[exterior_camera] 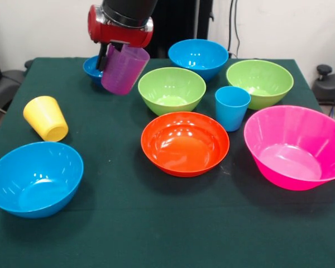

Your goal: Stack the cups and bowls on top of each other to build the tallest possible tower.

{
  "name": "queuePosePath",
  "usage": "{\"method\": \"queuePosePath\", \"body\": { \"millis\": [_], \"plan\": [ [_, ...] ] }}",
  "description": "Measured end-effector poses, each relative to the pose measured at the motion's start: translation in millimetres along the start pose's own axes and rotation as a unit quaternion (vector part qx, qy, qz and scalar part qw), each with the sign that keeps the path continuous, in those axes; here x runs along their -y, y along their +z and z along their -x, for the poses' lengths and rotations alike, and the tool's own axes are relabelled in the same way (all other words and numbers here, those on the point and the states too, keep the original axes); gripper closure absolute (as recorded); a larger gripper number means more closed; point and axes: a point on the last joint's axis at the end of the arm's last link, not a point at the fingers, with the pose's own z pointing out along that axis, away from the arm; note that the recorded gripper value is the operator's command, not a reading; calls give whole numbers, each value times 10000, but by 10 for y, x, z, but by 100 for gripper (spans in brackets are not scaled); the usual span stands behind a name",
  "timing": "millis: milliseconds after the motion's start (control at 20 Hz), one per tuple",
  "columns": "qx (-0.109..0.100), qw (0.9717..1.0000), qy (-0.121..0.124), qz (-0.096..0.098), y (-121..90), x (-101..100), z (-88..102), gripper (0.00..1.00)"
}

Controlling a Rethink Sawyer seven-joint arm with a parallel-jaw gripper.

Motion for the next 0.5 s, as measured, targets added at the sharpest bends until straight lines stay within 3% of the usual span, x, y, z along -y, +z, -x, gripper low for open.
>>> {"method": "queuePosePath", "body": {
  "millis": [500],
  "plan": [
    [-20, 10000, -7, 6, 22, -11, -6, 100]
  ]
}}
